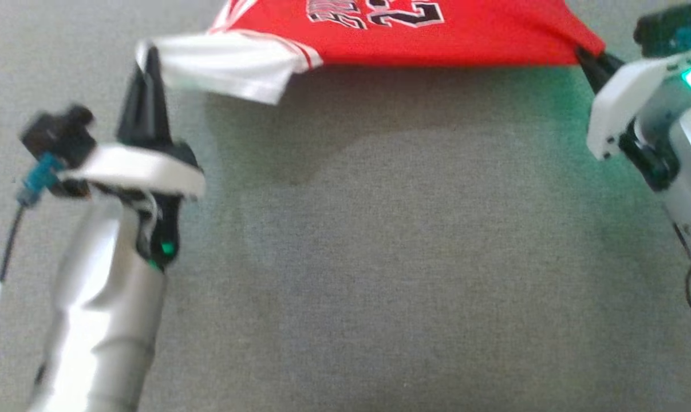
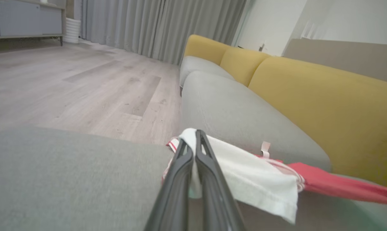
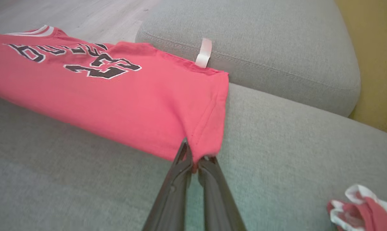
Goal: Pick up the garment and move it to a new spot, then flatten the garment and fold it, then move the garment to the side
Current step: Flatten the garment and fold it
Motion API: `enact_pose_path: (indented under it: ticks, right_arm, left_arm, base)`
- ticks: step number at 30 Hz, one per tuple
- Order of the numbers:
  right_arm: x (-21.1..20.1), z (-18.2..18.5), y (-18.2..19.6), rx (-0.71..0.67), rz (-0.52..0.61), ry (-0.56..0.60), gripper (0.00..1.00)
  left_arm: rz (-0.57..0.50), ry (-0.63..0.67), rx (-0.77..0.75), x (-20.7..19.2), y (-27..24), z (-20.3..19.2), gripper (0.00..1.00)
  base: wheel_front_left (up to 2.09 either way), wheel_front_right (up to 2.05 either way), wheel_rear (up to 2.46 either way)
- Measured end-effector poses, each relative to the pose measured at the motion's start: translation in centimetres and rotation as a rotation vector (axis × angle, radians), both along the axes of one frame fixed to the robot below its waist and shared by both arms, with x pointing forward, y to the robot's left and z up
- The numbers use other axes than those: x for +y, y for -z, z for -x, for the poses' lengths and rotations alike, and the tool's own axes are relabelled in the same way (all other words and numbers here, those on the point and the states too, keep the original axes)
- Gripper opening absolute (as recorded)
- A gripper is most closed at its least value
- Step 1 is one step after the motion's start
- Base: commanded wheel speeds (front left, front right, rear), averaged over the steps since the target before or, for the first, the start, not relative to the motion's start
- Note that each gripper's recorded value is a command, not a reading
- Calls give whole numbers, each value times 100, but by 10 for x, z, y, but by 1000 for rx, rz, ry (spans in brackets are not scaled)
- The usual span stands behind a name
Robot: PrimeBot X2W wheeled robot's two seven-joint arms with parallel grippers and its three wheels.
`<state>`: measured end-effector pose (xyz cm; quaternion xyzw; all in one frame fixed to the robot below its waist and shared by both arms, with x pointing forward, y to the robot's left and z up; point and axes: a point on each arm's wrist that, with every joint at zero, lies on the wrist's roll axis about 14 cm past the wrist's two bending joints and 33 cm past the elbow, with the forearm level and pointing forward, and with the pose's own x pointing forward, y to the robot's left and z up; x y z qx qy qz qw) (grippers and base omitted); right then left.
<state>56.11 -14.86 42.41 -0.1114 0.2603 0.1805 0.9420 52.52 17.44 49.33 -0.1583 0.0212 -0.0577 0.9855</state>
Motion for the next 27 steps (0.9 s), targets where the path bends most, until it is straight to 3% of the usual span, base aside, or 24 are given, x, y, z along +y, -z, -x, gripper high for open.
enact_pose_path:
  ticks: [12, 27]
  right_arm:
    - [-14, 70, 2, 123, 1, -61, 0]
    - [-15, 137, -11, 184, -40, -101, 0]
  left_arm:
    - [6, 68, 90, -16, 16, 83, 0]
    - [8, 88, 83, -22, -4, 143, 0]
  base:
    - [0, 0, 0]
    - [0, 0, 0]
